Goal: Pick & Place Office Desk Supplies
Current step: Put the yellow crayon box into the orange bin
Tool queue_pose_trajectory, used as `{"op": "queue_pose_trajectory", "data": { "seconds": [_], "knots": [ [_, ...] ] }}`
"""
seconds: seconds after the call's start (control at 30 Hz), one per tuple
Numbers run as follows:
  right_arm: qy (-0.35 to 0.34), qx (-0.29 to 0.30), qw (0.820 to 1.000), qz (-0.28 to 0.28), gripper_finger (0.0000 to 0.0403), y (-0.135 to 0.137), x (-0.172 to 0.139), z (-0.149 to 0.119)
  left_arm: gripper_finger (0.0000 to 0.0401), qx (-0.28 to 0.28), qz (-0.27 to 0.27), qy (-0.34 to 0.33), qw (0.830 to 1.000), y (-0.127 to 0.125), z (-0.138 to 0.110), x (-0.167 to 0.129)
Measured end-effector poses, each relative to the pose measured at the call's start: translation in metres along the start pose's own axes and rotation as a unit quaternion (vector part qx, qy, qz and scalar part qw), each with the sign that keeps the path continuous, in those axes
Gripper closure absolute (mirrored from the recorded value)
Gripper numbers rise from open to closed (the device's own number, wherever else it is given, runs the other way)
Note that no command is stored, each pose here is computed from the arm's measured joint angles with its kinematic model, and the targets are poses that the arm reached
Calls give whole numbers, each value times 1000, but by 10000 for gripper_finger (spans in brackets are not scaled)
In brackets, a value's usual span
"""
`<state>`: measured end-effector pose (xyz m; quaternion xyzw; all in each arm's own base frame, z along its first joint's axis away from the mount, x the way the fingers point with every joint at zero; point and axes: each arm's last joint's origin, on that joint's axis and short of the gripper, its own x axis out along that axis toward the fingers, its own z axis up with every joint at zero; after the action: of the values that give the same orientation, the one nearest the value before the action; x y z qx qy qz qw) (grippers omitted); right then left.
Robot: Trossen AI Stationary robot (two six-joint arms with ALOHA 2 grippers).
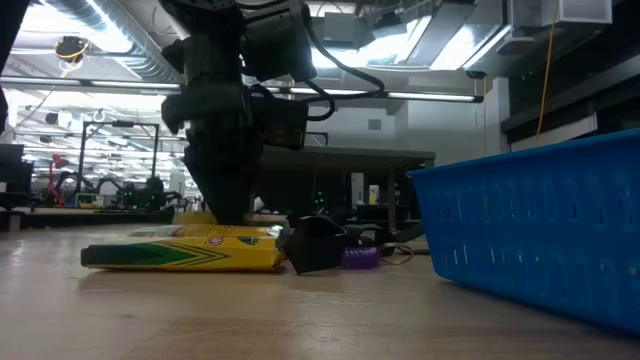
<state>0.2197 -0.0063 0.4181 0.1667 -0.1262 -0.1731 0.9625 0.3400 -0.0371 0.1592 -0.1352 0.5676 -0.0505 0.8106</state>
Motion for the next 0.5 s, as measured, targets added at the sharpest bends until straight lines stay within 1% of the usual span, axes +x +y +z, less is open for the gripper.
{"op": "queue_pose_trajectory", "data": {
  "seconds": [0.07, 0.13, 0.3, 0.4, 0.5],
  "knots": [
    [-1, 0, 1000, -2, 259, -1, 0, 0, 343, -19, -21, -10, 1000, 3, 3, -10],
    [-2, -1, 1000, -5, 259, -2, 1, 1, 348, -38, -48, -24, 998, 5, 6, -22],
    [-2, -2, 1000, -6, 259, -2, 1, 1, 336, -68, -105, -65, 990, 7, 10, -58],
    [-1, -7, 1000, -6, 259, -2, 1, 0, 334, -64, -126, -94, 985, 6, 8, -86],
    [-1, -11, 1000, -6, 260, -2, 1, 0, 336, -56, -132, -111, 983, 1, -1, -114]
  ]
}}
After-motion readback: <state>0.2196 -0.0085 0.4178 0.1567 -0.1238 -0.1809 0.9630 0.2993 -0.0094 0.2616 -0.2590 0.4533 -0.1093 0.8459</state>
